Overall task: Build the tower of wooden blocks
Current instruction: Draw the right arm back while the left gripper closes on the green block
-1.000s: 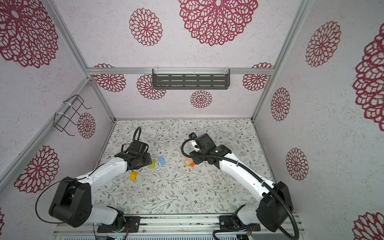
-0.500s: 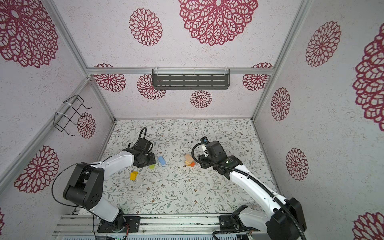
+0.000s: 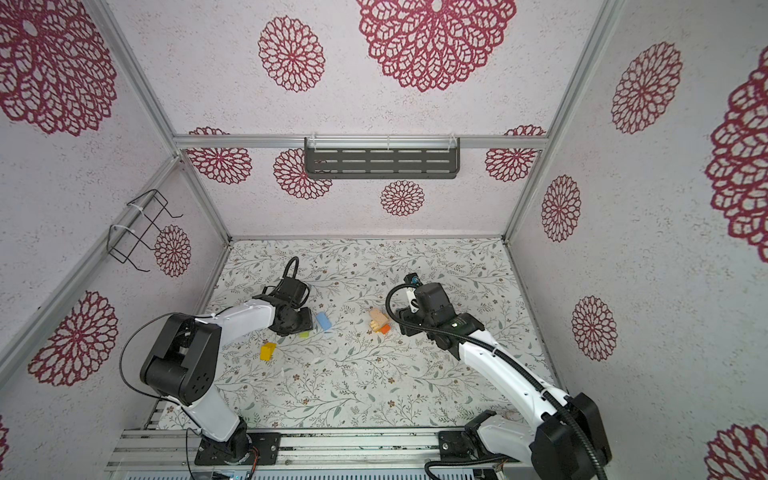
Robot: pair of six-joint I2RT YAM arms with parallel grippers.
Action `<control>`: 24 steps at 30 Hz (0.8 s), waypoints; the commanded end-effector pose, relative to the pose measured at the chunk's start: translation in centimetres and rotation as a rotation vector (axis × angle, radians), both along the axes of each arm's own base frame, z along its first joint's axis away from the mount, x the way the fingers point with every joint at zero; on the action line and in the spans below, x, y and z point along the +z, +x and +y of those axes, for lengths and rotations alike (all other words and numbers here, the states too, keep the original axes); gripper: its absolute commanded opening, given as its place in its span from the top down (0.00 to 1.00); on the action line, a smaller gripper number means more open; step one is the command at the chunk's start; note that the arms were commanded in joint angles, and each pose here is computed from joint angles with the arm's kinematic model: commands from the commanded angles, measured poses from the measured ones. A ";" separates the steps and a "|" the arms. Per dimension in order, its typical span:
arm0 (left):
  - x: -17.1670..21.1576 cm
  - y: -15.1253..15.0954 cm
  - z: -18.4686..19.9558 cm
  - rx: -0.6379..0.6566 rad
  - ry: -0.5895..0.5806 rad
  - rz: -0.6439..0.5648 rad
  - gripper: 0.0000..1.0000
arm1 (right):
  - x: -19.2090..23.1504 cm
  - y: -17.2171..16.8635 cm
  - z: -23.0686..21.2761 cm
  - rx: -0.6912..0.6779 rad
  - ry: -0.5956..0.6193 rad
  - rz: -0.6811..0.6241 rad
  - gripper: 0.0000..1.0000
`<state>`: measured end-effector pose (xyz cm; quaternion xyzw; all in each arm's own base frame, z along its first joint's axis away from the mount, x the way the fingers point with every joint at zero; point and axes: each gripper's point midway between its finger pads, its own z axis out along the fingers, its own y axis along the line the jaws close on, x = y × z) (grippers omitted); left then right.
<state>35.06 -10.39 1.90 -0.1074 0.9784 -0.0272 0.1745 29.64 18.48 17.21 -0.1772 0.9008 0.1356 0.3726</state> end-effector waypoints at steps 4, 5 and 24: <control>-0.3 1.1 0.1 -0.043 0.035 -0.003 0.51 | 0.4 0.4 0.1 -0.009 0.039 -0.009 0.33; -0.4 1.1 0.2 -0.045 0.040 0.001 0.53 | 0.3 0.4 0.1 -0.011 0.038 -0.007 0.33; 5.1 0.7 -2.4 -0.121 0.049 -0.047 0.72 | -1.1 0.5 1.1 -0.012 0.170 0.063 0.28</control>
